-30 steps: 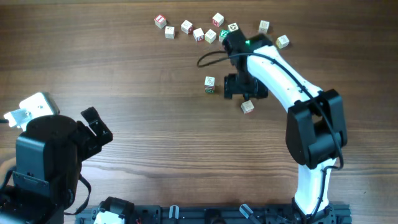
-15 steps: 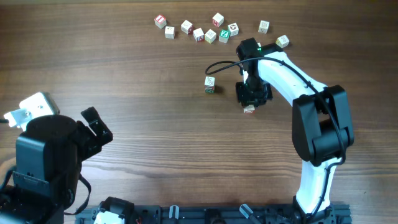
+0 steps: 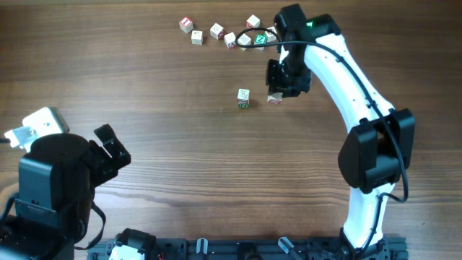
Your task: Form a tower
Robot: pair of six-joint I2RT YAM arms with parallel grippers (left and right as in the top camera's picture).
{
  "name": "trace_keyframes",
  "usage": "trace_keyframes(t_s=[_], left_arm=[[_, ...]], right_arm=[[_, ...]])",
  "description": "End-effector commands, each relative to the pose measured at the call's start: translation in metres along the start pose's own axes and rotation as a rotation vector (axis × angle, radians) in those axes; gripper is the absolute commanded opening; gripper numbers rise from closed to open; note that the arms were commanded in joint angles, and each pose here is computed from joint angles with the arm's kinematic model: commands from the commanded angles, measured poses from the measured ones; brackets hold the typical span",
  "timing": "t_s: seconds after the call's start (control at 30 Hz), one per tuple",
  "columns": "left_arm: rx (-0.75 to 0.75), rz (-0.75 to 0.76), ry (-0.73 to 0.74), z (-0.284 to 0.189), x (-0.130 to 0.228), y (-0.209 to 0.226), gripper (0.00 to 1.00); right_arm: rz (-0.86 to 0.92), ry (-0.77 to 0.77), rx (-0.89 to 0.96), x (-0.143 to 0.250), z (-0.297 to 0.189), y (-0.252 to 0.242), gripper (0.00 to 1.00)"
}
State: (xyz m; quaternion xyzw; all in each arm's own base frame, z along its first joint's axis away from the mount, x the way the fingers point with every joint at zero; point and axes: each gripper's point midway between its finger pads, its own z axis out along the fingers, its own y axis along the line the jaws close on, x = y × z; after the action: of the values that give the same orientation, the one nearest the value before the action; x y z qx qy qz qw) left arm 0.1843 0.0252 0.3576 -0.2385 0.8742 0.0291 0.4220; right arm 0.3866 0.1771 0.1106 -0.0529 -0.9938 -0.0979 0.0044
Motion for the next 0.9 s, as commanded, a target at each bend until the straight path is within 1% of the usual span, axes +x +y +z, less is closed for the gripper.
trace_keyframes(t_s=[0.0, 0.1, 0.27, 0.33, 0.43, 0.5, 0.53, 0.57, 0.6, 0.63, 0.67, 0.7, 0.8, 0.87], left_arm=[[-0.017, -0.021, -0.015, 0.000, -0.003, 0.003, 1.00], [-0.018, -0.021, -0.015, 0.000, -0.003, 0.003, 1.00], [-0.018, -0.021, -0.015, 0.000, -0.003, 0.003, 1.00], [-0.018, -0.021, -0.015, 0.000, -0.003, 0.003, 1.00], [-0.017, -0.021, -0.015, 0.000, -0.003, 0.003, 1.00], [-0.018, -0.021, -0.014, 0.000, -0.003, 0.003, 1.00], [-0.018, -0.021, -0.015, 0.000, -0.003, 0.003, 1.00], [-0.018, -0.021, -0.015, 0.000, -0.003, 0.003, 1.00], [-0.018, -0.021, -0.015, 0.000, -0.003, 0.003, 1.00], [-0.018, -0.021, -0.015, 0.000, -0.003, 0.003, 1.00], [-0.018, -0.021, -0.015, 0.000, -0.003, 0.003, 1.00], [-0.018, -0.021, -0.015, 0.000, -0.003, 0.003, 1.00], [-0.018, -0.021, -0.015, 0.000, -0.003, 0.003, 1.00], [-0.018, -0.021, -0.015, 0.000, -0.003, 0.003, 1.00]], right_arm=[[-0.031, -0.068, -0.072, 0.001, -0.006, 0.045, 0.18], [-0.025, -0.120, -0.117, -0.005, -0.006, 0.067, 0.19], [-0.030, -0.191, -0.169, -0.020, -0.007, 0.085, 0.20], [-0.013, -0.192, -0.164, -0.029, 0.009, 0.086, 0.20], [-0.013, -0.173, -0.149, -0.030, 0.022, 0.087, 0.19], [-0.016, -0.187, -0.120, -0.032, 0.028, 0.085, 0.18], [-0.023, -0.211, -0.131, -0.036, 0.016, 0.091, 0.14], [-0.034, -0.250, -0.157, -0.043, -0.006, 0.101, 0.13], [-0.064, -0.310, -0.195, -0.052, -0.037, 0.113, 0.14], [-0.074, -0.376, -0.212, -0.060, -0.067, 0.120, 0.17], [-0.071, -0.483, -0.206, -0.070, -0.108, 0.122, 0.18], [-0.079, -0.559, -0.218, -0.076, -0.139, 0.123, 0.19], [-0.091, -0.686, -0.288, -0.088, -0.187, 0.130, 0.19], [-0.085, -0.745, -0.320, -0.101, -0.199, 0.132, 0.19]])
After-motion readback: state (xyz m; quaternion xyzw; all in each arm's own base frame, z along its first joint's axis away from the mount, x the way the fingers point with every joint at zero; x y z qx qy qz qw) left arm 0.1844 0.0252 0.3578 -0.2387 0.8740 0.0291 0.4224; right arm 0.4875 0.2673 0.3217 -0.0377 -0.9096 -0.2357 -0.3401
